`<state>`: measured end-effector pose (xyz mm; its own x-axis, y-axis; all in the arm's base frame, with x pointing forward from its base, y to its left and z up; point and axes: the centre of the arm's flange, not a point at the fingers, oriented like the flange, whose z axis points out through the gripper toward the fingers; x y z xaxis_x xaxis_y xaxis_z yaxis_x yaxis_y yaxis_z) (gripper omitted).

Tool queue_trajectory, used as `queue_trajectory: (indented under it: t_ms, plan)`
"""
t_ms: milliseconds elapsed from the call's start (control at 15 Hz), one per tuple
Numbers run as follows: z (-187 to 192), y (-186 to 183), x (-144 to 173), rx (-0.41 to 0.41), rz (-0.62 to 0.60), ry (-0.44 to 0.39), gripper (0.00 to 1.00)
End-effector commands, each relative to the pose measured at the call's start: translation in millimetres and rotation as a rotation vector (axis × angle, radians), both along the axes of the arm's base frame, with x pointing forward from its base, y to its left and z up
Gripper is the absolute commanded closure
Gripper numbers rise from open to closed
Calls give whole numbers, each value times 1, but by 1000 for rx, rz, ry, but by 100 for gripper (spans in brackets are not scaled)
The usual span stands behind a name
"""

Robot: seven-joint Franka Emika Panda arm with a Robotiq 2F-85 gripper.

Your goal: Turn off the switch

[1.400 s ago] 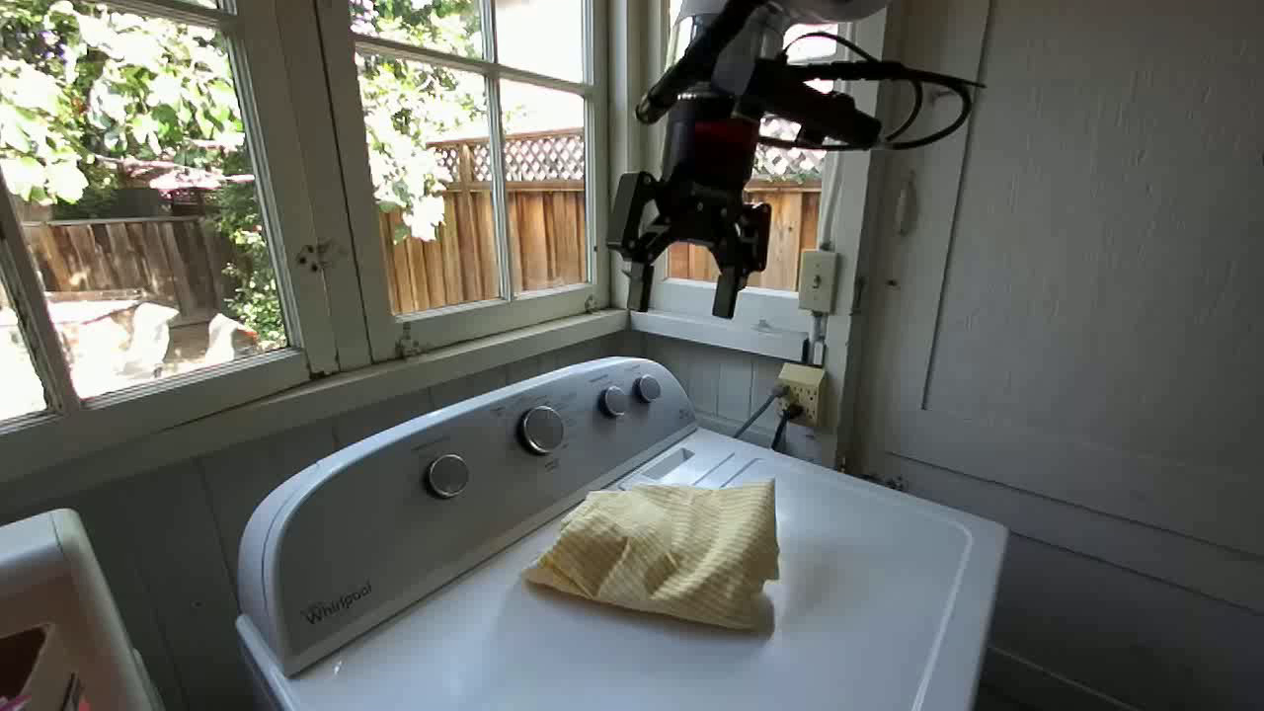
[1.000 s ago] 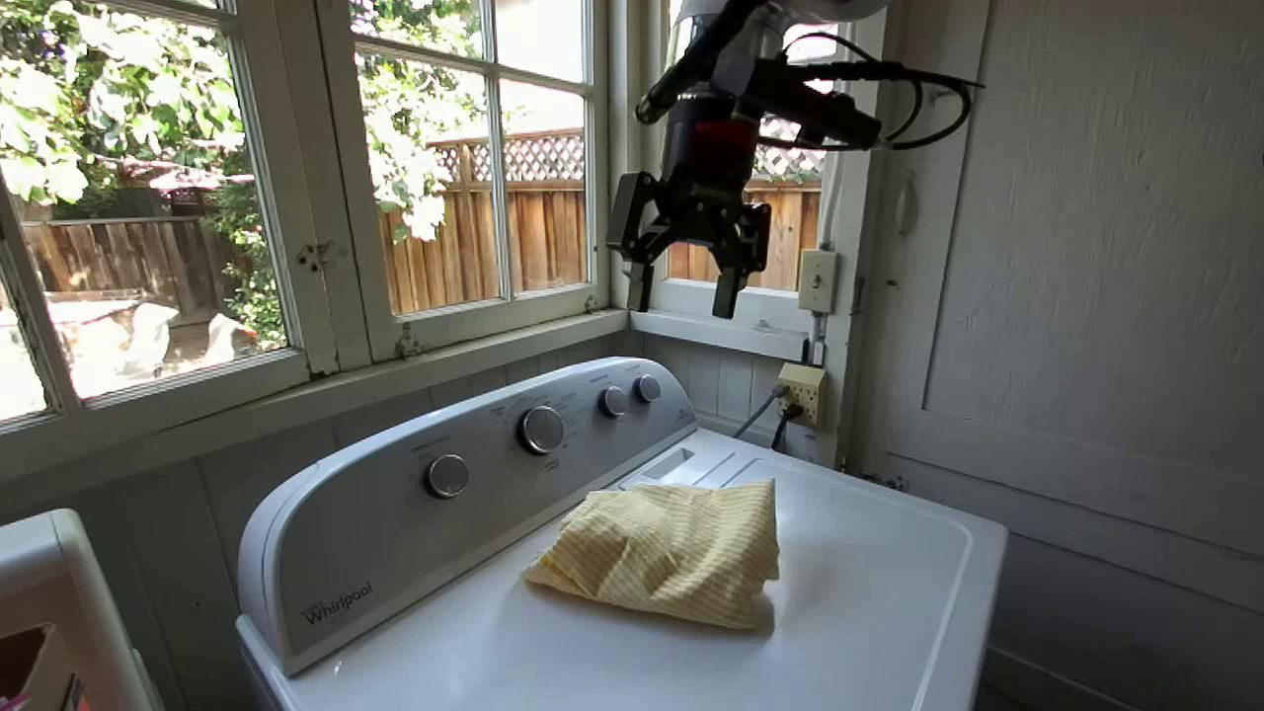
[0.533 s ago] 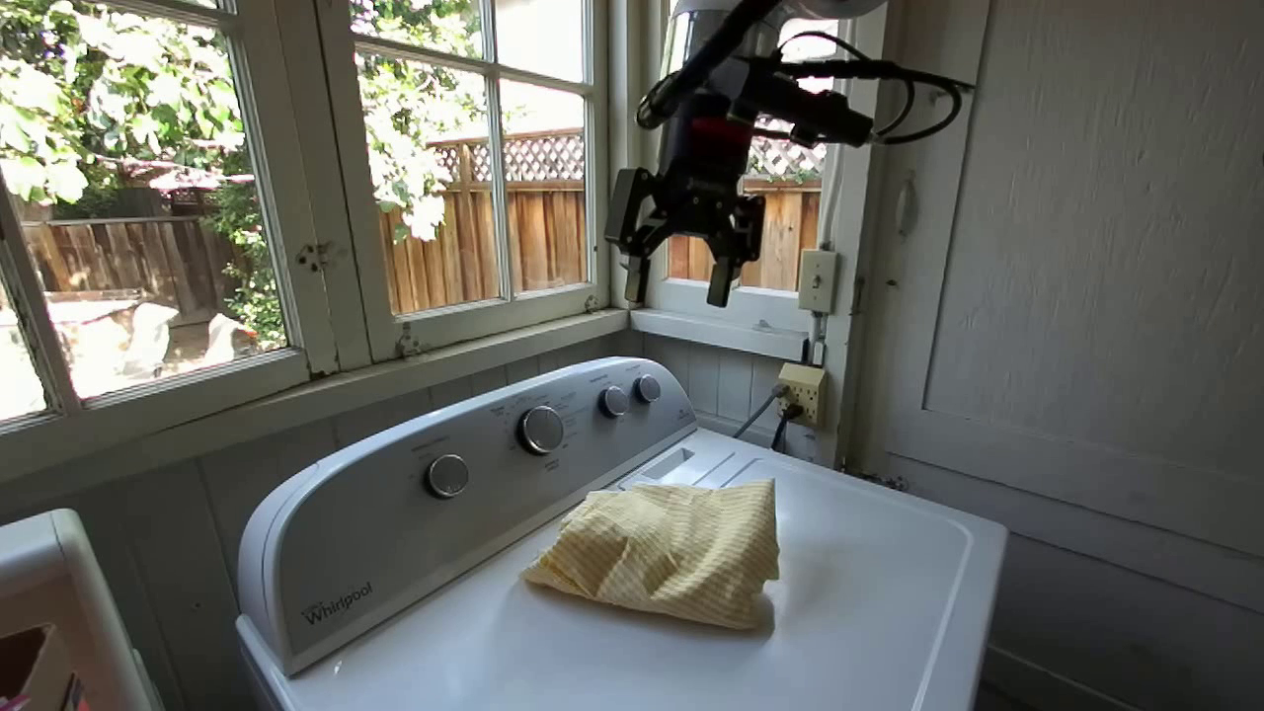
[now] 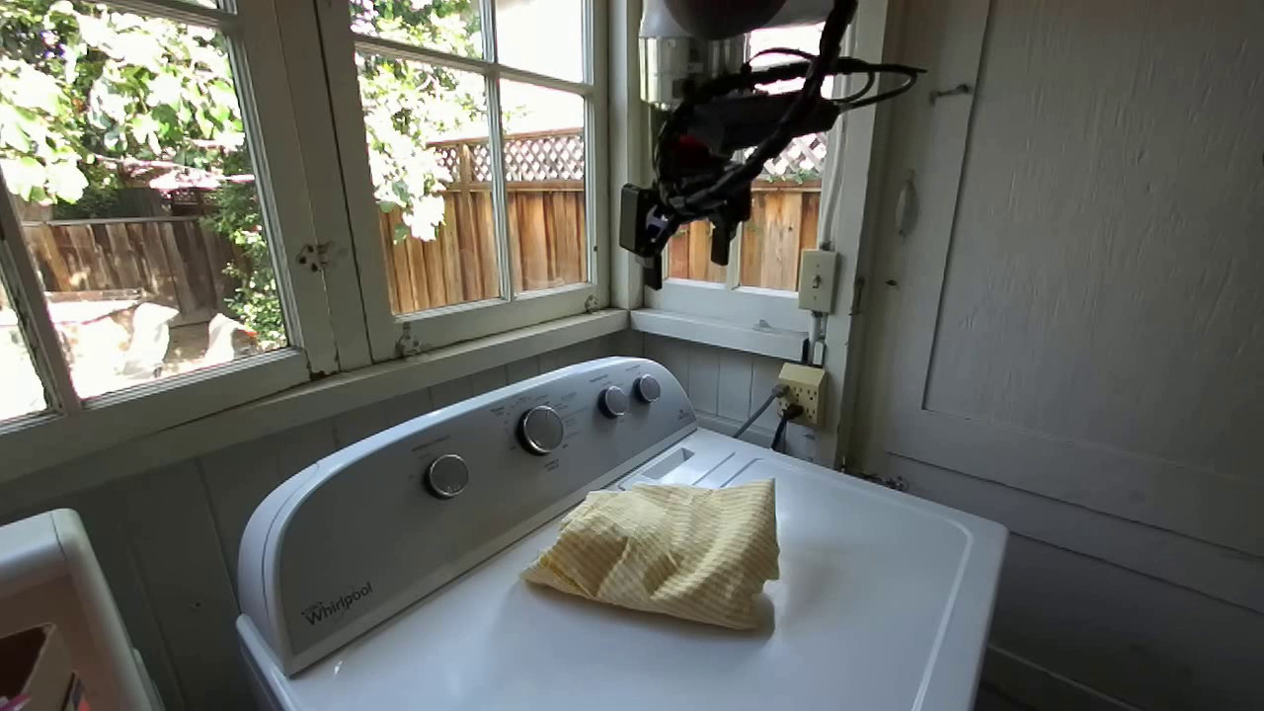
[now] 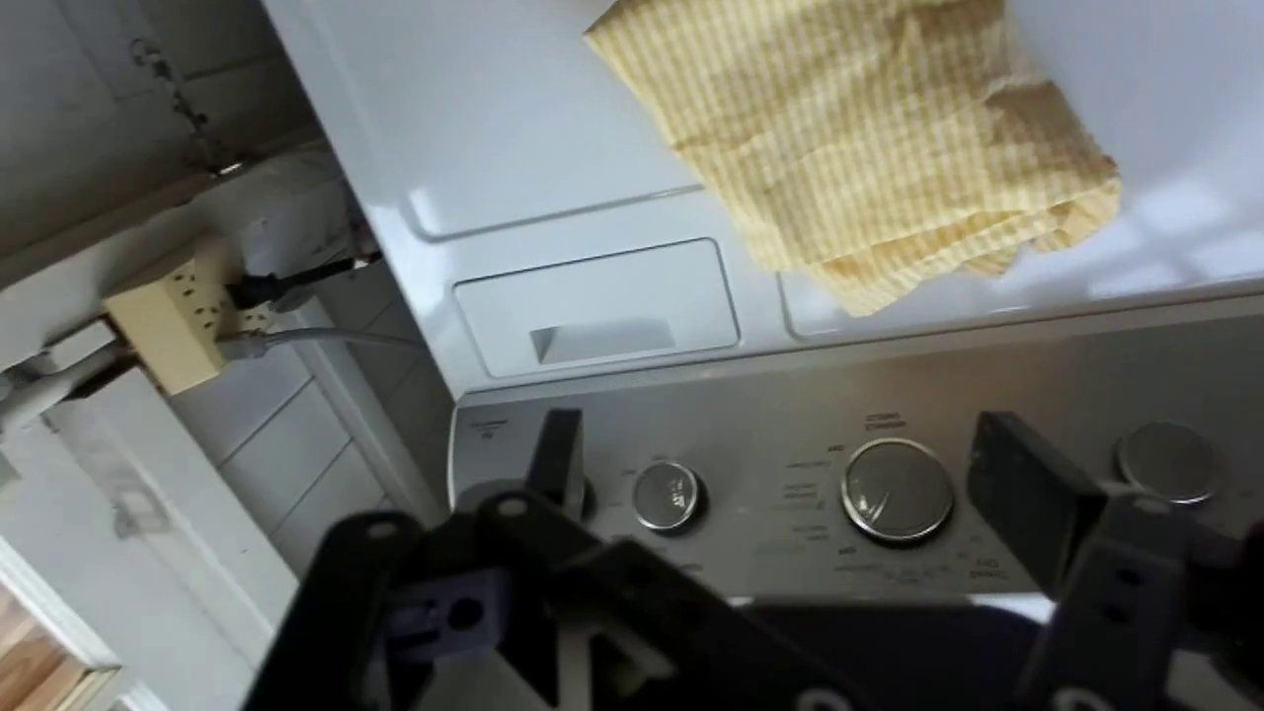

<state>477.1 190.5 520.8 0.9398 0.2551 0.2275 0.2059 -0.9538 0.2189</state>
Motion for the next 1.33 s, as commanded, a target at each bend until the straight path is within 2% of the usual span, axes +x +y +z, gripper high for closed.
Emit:
queue_trajectory:
  t_ms: [0,200,467,667,733,800,1267]
  plan:
    - [6,-11,36,-128,-89,-63,0]
    - [16,-36,57,-195,-172,-86,0]
    - [30,-81,78,-170,-301,-72,0]
    - [25,-108,98,-120,-359,-72,0]
    - [25,-113,102,-101,-382,-71,0]
    - [28,-111,84,-141,-333,-81,0]
    - [23,-117,99,-138,-365,-82,0]
